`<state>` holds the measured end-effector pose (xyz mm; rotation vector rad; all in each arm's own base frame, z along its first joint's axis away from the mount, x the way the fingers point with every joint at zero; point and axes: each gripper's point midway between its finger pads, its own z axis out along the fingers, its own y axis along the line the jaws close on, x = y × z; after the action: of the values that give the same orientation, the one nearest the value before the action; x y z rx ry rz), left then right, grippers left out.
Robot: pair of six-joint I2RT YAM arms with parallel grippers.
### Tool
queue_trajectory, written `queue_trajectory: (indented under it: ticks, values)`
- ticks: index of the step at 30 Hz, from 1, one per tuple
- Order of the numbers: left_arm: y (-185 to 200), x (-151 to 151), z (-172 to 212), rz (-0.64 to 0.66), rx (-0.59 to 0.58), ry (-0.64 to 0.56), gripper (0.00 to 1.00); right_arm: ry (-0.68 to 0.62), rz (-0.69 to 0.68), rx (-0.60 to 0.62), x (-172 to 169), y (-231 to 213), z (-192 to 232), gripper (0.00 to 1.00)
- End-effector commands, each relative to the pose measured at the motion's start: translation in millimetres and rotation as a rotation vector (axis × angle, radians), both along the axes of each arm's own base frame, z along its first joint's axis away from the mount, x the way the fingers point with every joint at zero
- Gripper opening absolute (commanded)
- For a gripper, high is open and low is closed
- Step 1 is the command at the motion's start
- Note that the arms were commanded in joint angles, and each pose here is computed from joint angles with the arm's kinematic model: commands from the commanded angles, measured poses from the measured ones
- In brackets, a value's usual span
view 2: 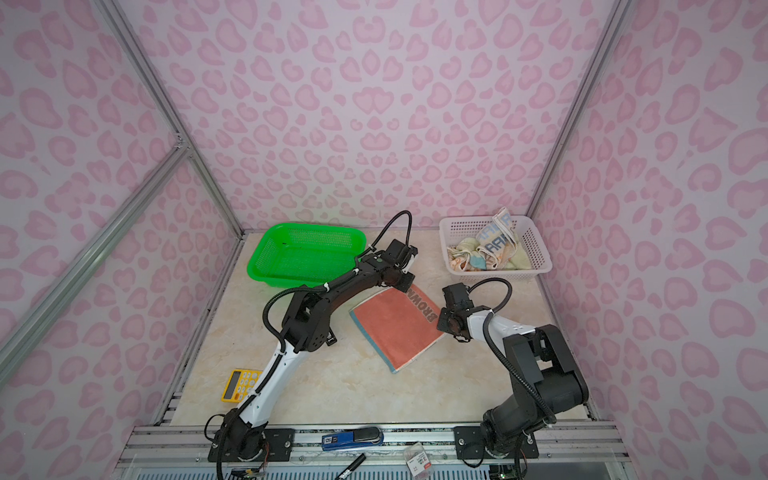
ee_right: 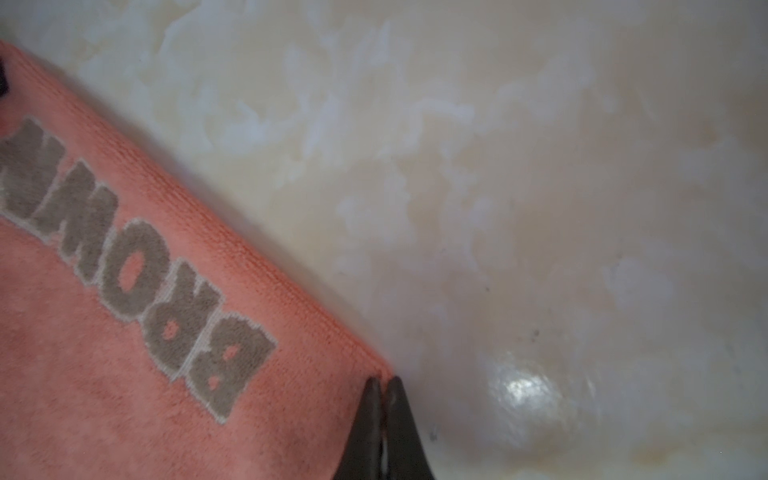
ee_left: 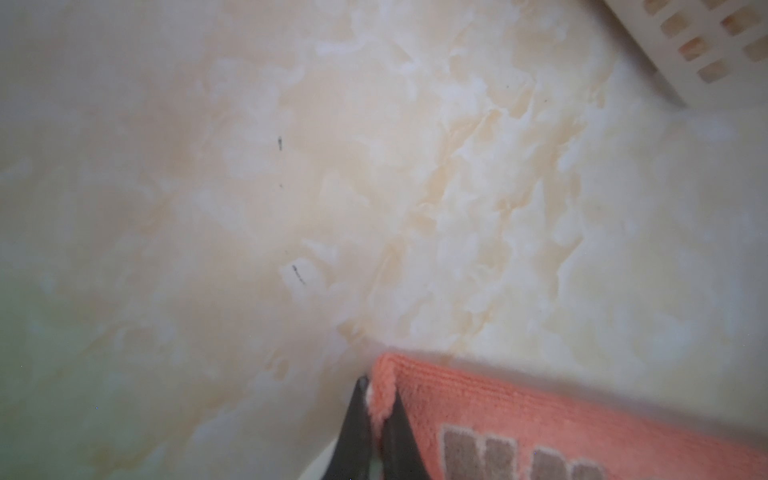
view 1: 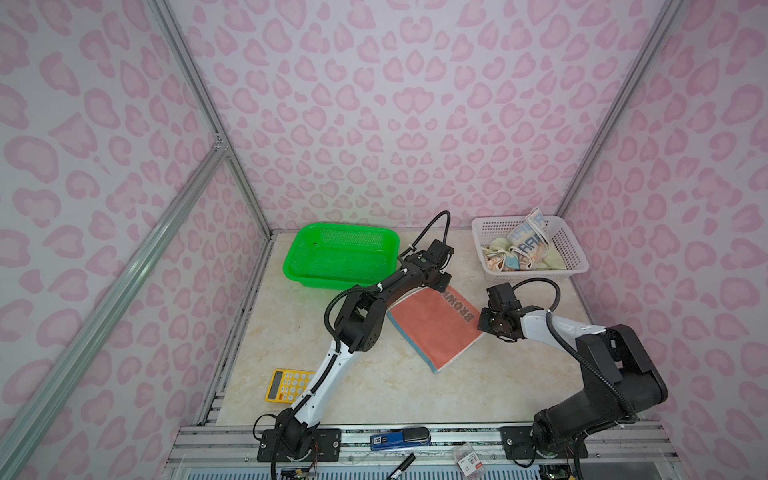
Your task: Fold and stack the towels
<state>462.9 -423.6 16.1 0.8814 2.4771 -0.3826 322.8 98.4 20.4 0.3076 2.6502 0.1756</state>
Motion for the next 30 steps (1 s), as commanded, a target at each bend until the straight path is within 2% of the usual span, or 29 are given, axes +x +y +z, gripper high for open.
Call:
queue_trajectory:
  ticks: [1, 9, 17, 23, 30]
  values:
    - [20.4, -27.7, -25.7, 0.000, 0.085, 0.121, 0.03, 0.084, 0.020, -0.034, -21.4, -6.4, -10.1, 0.00]
    - [20.0, -2.8, 37.1, 0.113, -0.049, -0.078, 0.03, -0.021, 0.058, -0.119, -11.1, -19.0, 26.8, 0.00]
    - [24.7, 6.0, 94.1, 0.187, -0.191, -0.217, 0.03, -0.153, 0.156, -0.144, 2.2, -15.1, 64.5, 0.00]
    - [35.4, -4.5, 125.4, 0.190, -0.262, -0.291, 0.03, -0.179, 0.229, -0.107, -1.8, -4.0, 75.1, 0.00]
    - [64.1, -39.1, 131.2, 0.190, -0.260, -0.277, 0.03, -0.203, 0.334, -0.036, -19.4, 18.8, 82.1, 0.00]
